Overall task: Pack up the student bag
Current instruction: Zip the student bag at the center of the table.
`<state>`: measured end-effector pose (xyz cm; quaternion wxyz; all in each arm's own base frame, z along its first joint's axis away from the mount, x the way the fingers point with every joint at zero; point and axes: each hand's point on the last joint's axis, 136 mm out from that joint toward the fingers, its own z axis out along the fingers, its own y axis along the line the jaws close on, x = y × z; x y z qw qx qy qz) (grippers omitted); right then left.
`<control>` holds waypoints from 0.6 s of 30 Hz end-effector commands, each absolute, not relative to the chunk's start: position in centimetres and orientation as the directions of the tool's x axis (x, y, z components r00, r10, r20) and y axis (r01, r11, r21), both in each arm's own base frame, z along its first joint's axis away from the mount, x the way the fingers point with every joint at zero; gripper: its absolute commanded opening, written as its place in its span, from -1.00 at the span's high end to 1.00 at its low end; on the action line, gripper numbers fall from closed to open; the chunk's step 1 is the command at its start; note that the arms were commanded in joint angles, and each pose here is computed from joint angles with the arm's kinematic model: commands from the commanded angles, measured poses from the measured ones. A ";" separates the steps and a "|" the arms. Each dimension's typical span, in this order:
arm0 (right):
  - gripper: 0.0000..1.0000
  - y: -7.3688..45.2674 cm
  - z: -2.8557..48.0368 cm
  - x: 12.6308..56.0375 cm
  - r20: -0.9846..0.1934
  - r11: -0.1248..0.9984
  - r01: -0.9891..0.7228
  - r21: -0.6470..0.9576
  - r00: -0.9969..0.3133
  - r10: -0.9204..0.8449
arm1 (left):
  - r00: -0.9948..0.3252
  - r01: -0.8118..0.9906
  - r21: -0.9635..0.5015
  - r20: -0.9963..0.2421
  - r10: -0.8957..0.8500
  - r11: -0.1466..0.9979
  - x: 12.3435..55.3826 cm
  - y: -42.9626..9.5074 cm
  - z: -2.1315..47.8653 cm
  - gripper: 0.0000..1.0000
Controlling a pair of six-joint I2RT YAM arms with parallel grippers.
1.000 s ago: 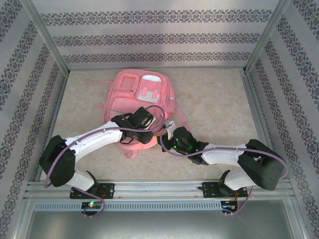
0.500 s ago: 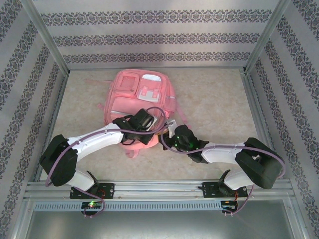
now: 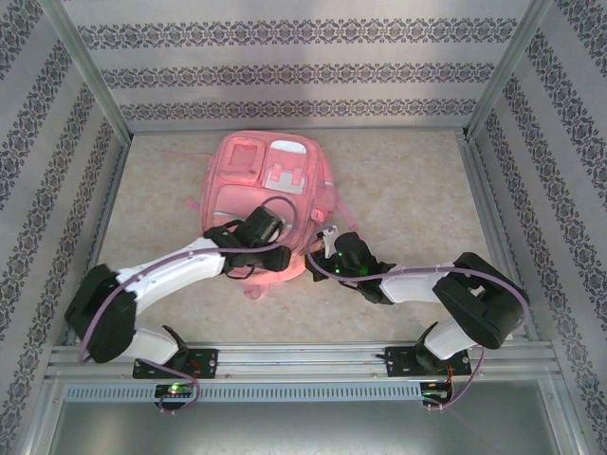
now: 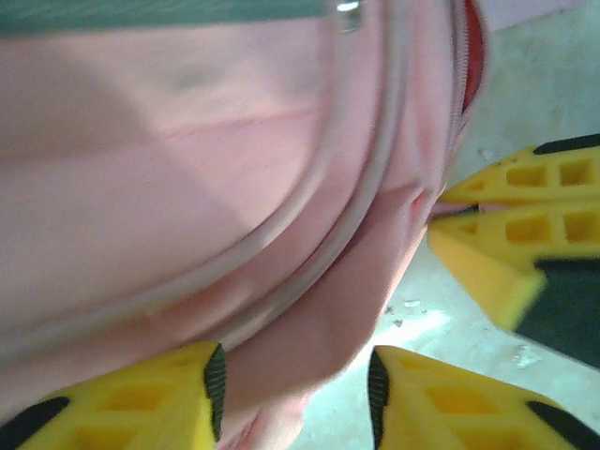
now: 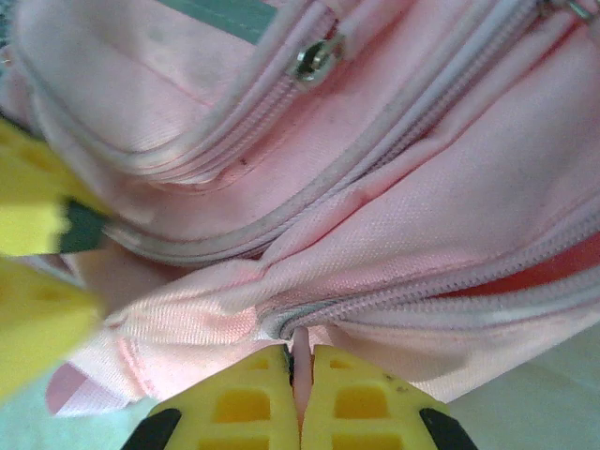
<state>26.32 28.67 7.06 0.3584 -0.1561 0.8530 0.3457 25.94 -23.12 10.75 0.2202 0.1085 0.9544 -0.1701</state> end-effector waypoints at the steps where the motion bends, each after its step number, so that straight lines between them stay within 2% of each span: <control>1: 1.00 27.7 6.6 27.2 -0.710 0.755 -0.447 0.481 -0.704 0.035 | -0.899 0.018 -0.612 -0.356 -0.255 0.791 25.3 -24.6 14.3 0.09; 2: 1.00 27.8 6.6 27.2 -0.710 0.757 -0.441 0.482 -0.703 0.043 | -0.889 -0.026 -0.669 -0.324 -0.323 0.743 25.4 -24.8 15.0 0.09; 4: 1.00 27.6 6.8 27.4 -0.703 0.764 -0.412 0.497 -0.707 0.076 | -0.850 -0.123 -0.739 -0.266 -0.454 0.663 25.5 -24.3 15.5 -0.09; 7: 1.00 27.4 7.1 27.6 -0.689 0.768 -0.368 0.525 -0.714 0.129 | -0.738 -0.377 -0.729 -0.137 -0.661 0.572 24.7 -21.0 14.1 -0.23; 14: 1.00 27.5 7.8 27.7 -0.673 0.759 -0.322 0.566 -0.712 0.200 | -0.511 -0.632 -0.697 0.046 -0.858 0.339 21.6 -16.4 13.3 -0.34; 18: 1.00 27.9 8.1 27.7 -0.673 0.753 -0.323 0.573 -0.709 0.209 | -0.457 -0.712 -0.644 0.125 -0.881 0.278 20.8 -16.4 11.4 -0.40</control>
